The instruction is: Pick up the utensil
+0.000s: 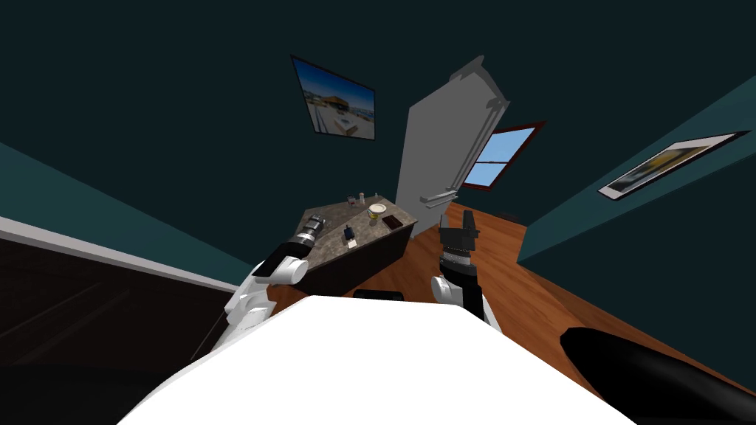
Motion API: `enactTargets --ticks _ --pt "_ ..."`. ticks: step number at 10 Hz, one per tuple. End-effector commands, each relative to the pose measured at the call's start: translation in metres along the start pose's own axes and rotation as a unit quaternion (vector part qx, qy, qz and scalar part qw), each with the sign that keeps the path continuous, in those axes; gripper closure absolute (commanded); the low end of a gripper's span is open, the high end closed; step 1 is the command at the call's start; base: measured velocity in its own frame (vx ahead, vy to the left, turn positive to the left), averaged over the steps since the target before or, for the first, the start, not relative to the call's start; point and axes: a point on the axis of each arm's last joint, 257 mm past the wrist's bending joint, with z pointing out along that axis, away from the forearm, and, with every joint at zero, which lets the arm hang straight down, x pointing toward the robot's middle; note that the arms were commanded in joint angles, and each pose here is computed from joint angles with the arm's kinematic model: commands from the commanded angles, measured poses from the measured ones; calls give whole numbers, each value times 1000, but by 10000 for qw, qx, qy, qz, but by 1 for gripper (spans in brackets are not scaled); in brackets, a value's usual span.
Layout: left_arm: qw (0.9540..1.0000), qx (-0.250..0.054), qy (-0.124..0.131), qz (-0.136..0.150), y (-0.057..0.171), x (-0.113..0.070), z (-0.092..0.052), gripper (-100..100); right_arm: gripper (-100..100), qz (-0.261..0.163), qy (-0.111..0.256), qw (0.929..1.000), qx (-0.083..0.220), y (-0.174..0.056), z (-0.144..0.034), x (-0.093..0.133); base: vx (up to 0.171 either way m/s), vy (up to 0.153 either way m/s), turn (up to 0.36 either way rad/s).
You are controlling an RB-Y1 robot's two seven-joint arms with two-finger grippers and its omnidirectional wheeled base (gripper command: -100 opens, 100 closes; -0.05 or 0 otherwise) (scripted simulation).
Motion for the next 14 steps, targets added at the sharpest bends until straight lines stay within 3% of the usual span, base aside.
enactTargets --ticks 1,9,14 --pt "9997 -203 106 69 10 -2 3 -100 0 0 0 10000 0 0 0 0 9 21 -64" --pt "9931 -1053 492 178 53 5 5 -100 0 0 0 10000 0 0 0 0 4 18 -29" --pt "9830 -1617 830 261 80 10 5 -100 0 0 0 10000 0 0 0 0 7 12 -54"
